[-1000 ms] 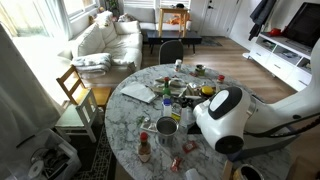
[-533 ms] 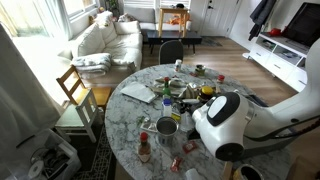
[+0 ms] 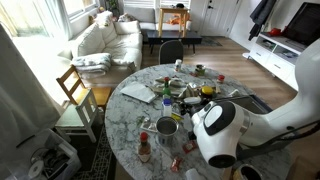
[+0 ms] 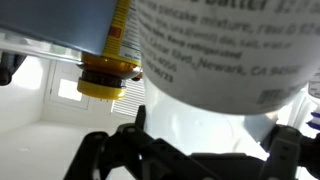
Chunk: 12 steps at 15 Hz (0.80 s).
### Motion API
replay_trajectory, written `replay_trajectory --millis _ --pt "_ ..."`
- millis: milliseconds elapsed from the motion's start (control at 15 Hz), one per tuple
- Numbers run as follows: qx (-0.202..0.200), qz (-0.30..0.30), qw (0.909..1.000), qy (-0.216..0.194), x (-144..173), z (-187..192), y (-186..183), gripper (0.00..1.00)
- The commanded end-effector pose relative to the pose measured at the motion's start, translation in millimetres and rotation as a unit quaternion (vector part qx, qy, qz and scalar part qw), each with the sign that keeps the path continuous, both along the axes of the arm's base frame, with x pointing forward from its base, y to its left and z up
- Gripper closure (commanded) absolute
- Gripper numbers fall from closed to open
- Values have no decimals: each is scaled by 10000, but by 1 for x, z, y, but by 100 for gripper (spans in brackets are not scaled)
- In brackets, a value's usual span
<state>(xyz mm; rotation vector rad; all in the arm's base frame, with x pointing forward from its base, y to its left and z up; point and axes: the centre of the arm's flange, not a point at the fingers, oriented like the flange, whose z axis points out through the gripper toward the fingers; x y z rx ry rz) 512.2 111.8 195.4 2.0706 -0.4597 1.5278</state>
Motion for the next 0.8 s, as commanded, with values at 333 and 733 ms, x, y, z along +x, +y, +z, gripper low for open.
replay_trajectory --millis 333,733 --pt "-212 -57 9997 109 3 -25 15 29" --pt "-118 9 9991 414 0 -14 14 29"
